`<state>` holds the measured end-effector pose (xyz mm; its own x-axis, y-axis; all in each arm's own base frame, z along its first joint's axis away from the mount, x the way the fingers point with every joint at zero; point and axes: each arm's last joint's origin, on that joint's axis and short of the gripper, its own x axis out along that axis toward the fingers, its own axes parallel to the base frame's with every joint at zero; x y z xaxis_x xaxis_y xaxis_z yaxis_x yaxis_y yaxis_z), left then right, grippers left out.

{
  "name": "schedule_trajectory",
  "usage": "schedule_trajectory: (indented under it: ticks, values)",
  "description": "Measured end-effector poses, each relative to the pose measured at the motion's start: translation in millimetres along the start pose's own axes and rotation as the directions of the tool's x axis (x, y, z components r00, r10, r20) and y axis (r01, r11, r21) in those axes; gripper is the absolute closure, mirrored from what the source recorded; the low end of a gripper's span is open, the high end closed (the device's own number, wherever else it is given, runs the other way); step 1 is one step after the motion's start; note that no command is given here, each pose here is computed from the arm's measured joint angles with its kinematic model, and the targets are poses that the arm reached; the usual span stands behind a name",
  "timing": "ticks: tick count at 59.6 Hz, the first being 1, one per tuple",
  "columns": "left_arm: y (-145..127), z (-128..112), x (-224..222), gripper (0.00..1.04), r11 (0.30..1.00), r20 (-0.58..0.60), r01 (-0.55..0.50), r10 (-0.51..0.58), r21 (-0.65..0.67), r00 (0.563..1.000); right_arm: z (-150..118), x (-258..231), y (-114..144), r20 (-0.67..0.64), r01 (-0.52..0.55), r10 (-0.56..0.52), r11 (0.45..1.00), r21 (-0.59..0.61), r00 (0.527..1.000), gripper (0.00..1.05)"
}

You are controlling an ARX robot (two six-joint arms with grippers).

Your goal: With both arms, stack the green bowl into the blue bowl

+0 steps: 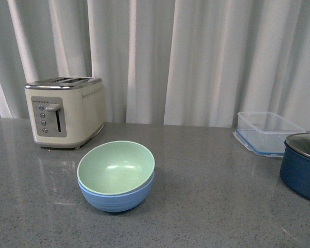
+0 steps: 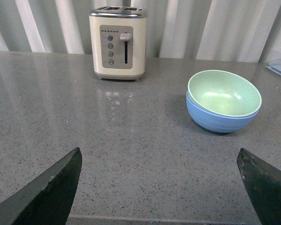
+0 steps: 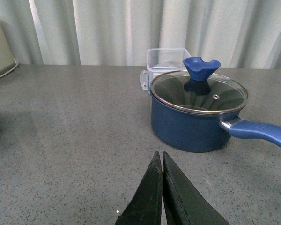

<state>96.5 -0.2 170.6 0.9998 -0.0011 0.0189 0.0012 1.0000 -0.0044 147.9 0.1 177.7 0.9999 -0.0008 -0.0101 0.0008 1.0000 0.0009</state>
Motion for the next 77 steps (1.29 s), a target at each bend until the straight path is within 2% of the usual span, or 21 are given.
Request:
schedule_trajectory:
  ticks: [18,77]
  values:
    - [0.0,0.0,0.0,0.07,1.0,0.0,0.0,0.0,0.0,1.0,-13.0,-14.9,0.0,0.002,0.0,0.0,1.0,0.0,1.0,1.04]
    - [0.0,0.0,0.0,0.07,1.0,0.0,0.0,0.0,0.0,1.0,-10.9,-41.9,-0.1,0.013,-0.001,0.001,1.0,0.0,1.0,1.04]
